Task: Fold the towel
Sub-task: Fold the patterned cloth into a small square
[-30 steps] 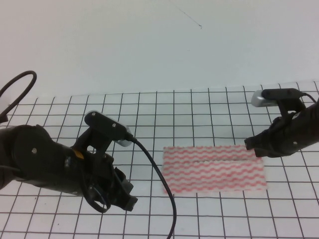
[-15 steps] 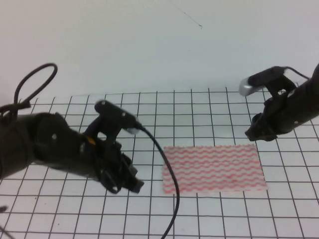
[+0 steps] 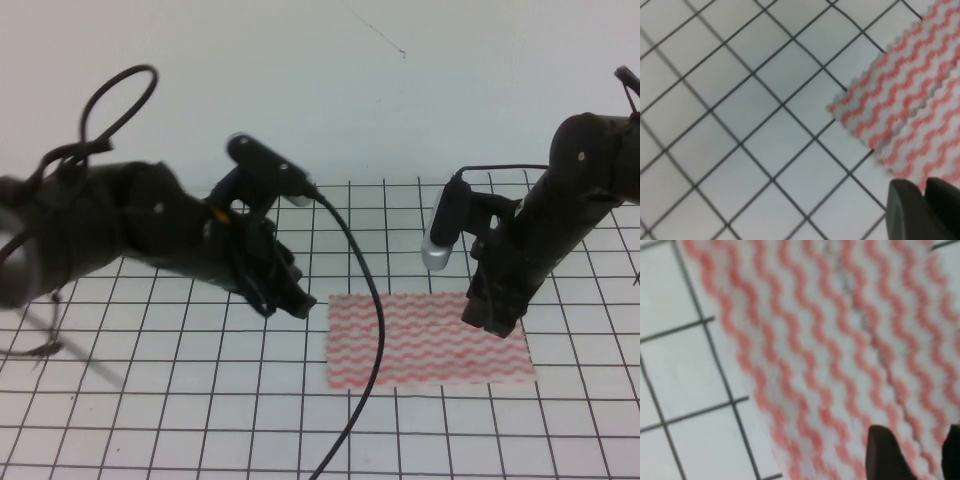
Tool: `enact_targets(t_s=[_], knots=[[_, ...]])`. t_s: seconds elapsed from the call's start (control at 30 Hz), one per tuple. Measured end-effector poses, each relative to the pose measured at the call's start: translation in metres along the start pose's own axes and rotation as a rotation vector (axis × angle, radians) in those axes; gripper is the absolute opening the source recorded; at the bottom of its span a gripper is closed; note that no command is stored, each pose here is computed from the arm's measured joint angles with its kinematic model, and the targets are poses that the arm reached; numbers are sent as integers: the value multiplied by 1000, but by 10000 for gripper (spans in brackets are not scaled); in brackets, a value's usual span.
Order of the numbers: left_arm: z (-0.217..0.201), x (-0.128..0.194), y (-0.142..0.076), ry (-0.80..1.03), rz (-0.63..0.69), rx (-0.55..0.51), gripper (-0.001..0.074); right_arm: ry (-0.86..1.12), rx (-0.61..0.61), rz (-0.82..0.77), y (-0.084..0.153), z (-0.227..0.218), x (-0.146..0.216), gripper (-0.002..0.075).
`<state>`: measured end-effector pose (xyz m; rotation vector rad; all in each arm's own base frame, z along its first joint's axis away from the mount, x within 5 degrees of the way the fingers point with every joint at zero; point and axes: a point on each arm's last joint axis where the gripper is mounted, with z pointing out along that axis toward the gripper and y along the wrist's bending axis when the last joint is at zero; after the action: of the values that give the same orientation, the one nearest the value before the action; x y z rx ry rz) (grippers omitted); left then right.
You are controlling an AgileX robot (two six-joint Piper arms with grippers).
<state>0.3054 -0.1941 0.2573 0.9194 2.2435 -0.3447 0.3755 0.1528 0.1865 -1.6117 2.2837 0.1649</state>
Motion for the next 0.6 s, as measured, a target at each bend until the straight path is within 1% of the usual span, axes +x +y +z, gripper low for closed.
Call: enact_targets(t_s=[0.07,0.17,0.23,0.33,0.4,0.47,0.6], knots=[[13,-6,2,40,32,25,59,8,2,5,0,0,1,256],[27,-19,4,101,42,77,67,19,24,5,-3,0,2,256],[37,-24,4,143,37,117,88,26,29,11,-4,0,3,256],[56,-27,2,202,95,195,139,29,33,17,-4,0,4,256],[69,-27,2,223,156,240,165,33,35,18,-4,-1,4,256],[81,-28,4,230,189,252,174,36,37,24,-4,-1,4,256],[100,-25,6,263,206,276,181,38,36,27,-4,-1,4,256]])
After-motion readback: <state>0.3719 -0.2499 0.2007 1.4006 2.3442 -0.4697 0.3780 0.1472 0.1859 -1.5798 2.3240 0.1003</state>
